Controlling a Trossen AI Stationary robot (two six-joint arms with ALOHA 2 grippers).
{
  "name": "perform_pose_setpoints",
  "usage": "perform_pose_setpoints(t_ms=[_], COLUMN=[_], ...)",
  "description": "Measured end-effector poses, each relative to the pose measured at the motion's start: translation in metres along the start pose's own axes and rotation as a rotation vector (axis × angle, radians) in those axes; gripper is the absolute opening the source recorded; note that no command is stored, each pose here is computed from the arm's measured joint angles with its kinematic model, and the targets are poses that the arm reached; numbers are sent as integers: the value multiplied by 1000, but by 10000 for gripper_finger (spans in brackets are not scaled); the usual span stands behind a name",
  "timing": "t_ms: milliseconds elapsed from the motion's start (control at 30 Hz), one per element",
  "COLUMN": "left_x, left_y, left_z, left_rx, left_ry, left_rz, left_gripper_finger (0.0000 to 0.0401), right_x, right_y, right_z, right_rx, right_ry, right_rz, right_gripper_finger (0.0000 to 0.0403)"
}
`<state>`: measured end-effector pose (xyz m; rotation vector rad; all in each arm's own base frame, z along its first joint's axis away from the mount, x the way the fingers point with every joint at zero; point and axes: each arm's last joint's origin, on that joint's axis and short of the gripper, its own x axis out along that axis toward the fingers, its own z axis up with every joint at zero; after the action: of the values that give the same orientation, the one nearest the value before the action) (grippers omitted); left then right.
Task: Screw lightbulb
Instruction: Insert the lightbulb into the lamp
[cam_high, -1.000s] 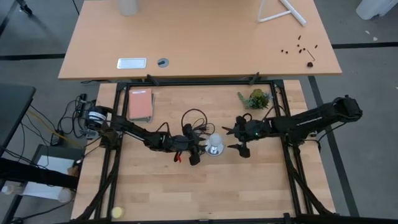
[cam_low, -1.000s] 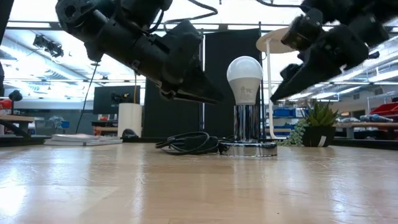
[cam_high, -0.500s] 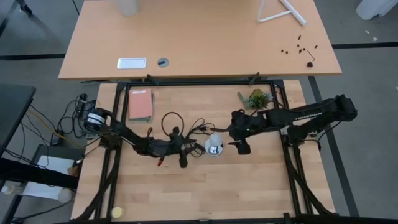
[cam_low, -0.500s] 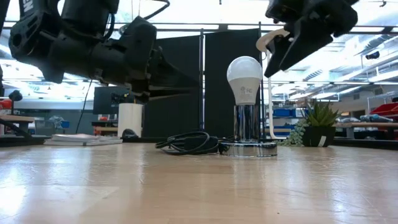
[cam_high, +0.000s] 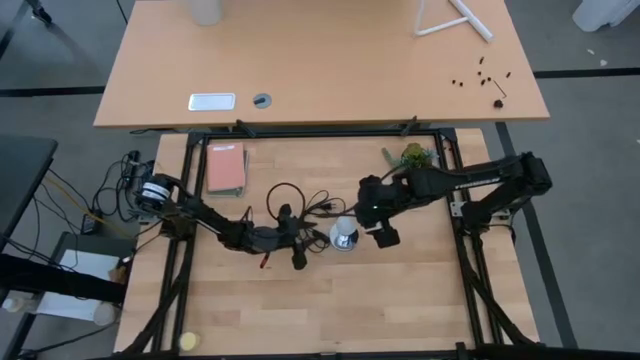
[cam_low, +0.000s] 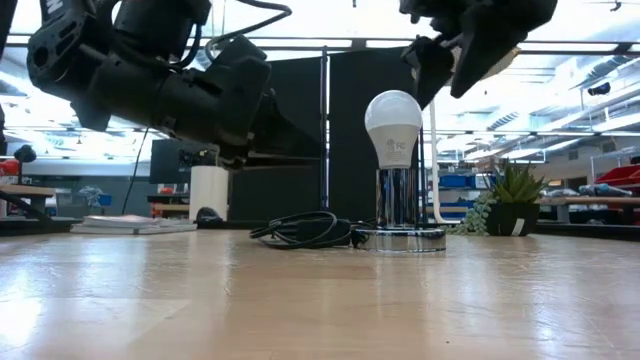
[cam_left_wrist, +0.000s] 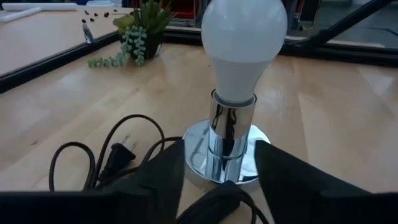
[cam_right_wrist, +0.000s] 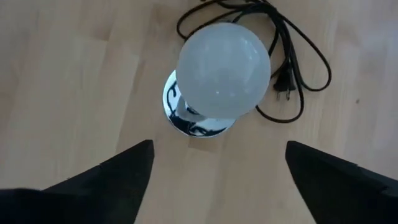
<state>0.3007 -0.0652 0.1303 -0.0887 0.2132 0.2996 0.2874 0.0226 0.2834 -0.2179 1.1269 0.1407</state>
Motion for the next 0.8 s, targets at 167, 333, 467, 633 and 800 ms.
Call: perform_pose_setpoints(t_ms=[167, 333, 467, 633, 800], left_x=[0, 3, 9, 20, 43], left_y=[0, 0, -2, -7, -16], left_z=[0, -6, -16, -24, -28], left_rx=[-8, -29, -52, 5, 78], left_ry=[-4, -17, -56, -81, -83], left_rz=[14, 12, 4, 3, 36], left_gripper_finger=[260, 274, 272, 271, 276], right_x=[2, 13, 14, 12, 12], right_y=[-3, -6, -7, -8, -8], right_z=[20, 36, 44, 47, 47], right_rx=[-20, -61, -67, -68, -63], right_ry=[35, 82, 106, 110, 108], right_rz=[7, 17, 22, 24, 23], right_gripper_finger=[395, 393, 399, 397, 398])
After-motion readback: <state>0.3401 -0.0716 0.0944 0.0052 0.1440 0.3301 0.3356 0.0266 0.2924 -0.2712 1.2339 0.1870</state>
